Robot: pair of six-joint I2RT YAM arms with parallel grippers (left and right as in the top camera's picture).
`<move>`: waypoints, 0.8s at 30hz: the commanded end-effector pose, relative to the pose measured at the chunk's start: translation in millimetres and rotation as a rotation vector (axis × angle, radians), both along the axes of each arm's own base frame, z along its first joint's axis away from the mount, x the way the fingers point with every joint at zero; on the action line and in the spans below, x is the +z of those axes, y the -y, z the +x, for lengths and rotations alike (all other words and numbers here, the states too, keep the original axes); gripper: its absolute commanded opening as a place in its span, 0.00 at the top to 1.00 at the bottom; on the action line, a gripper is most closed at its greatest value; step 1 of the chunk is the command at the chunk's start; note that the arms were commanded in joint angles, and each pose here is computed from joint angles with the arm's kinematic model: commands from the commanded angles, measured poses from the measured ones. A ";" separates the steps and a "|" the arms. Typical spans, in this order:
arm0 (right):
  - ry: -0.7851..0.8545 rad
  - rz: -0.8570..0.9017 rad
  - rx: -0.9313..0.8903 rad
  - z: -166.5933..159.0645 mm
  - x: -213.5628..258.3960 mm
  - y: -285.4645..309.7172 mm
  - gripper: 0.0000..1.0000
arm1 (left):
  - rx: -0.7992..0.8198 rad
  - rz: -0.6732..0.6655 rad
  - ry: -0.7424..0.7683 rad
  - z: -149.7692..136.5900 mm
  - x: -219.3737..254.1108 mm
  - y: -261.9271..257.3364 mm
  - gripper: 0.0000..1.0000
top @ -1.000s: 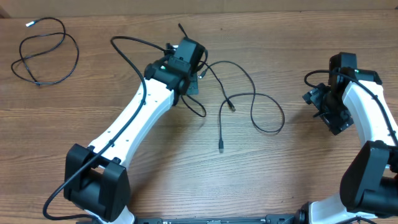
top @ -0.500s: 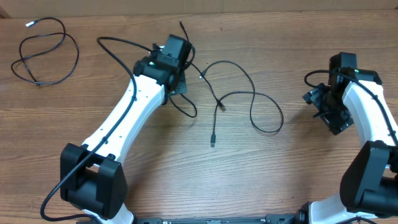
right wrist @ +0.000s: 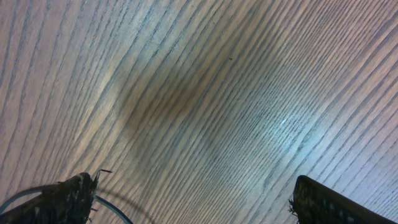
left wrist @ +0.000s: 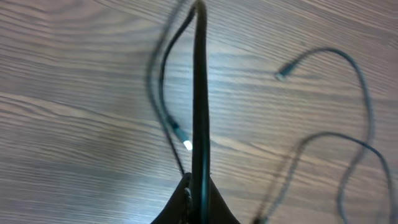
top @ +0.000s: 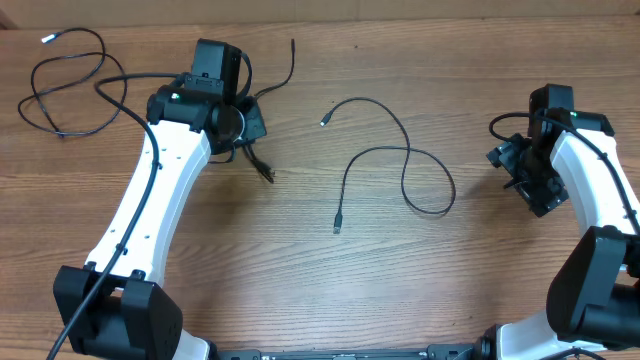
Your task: Untangle cables
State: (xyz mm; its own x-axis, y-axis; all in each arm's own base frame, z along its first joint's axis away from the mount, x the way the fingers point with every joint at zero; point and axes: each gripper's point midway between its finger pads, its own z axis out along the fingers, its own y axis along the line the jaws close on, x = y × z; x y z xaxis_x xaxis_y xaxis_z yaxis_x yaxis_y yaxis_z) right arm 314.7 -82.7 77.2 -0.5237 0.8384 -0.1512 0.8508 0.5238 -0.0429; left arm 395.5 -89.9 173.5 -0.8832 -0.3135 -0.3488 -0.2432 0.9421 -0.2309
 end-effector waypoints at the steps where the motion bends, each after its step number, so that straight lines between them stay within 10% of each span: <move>1: -0.001 -0.002 0.006 -0.1 0.1 -0.6 0.00 | -0.059 -0.087 0.011 -3.5 14.4 18.9 0.96; 9: 0.052 0.031 0.002 12.2 0.3 -5.5 0.00 | -0.224 -0.014 0.045 -3.0 14.7 19.1 0.96; 16: 0.266 0.568 0.097 53.8 22.8 -96.5 0.00 | -0.333 0.037 0.007 -16.4 9.3 16.2 0.96; 24: 0.317 0.636 0.224 65.6 32.7 -138.6 0.00 | -0.328 0.039 -0.018 -34.4 19.8 10.6 0.96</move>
